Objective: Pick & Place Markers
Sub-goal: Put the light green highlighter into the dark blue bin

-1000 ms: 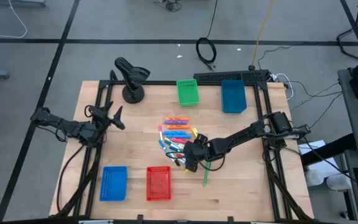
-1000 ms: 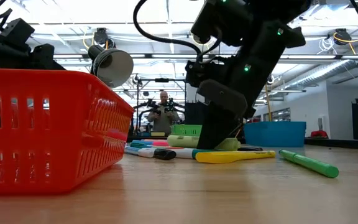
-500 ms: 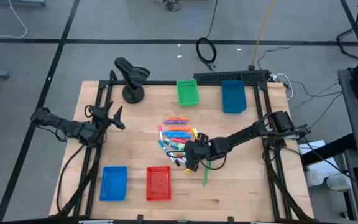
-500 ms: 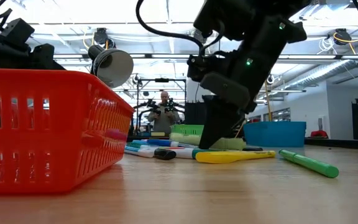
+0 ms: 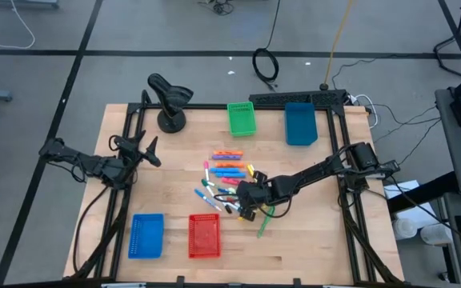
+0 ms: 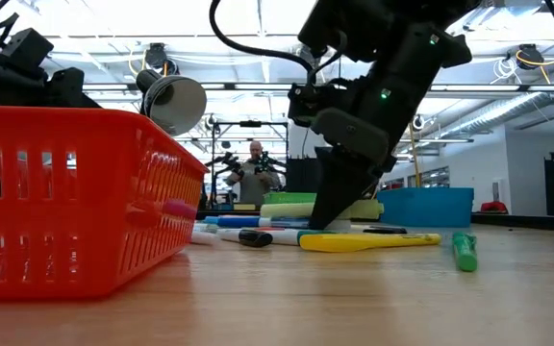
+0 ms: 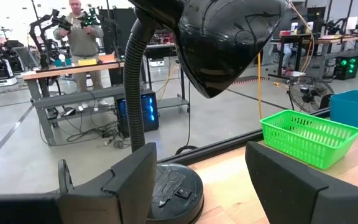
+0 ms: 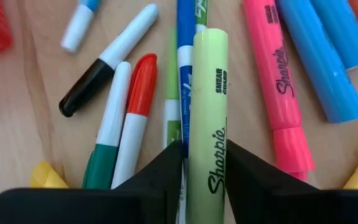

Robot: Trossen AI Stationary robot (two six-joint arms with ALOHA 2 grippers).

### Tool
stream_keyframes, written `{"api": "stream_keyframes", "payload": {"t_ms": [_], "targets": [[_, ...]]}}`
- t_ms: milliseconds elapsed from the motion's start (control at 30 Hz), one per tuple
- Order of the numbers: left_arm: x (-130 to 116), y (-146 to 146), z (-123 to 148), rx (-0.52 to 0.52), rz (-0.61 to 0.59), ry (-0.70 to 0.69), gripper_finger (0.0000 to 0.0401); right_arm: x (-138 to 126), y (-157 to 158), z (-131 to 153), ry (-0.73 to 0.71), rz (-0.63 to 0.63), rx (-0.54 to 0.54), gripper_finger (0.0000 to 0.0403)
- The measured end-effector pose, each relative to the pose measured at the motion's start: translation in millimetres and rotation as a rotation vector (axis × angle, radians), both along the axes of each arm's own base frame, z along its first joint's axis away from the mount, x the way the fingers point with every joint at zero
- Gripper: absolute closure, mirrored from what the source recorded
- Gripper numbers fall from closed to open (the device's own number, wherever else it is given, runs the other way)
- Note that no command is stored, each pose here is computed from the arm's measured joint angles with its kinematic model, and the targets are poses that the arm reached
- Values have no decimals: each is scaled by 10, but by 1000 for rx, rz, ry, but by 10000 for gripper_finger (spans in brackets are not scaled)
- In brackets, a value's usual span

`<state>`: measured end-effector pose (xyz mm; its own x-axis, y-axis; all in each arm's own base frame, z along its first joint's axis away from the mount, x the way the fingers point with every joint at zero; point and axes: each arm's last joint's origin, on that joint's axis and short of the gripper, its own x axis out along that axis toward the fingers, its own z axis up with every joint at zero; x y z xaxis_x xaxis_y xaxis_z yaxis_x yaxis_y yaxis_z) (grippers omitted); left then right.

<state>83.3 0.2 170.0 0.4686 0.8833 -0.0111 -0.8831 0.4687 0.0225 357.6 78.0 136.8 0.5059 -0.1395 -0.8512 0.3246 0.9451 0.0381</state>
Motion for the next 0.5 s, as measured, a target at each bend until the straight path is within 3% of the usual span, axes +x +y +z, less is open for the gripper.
{"api": "stream_keyframes", "payload": {"t_ms": [500], "targets": [[0, 0, 0, 0, 0, 0, 150, -1, 1, -4, 4, 10, -6, 322]]}}
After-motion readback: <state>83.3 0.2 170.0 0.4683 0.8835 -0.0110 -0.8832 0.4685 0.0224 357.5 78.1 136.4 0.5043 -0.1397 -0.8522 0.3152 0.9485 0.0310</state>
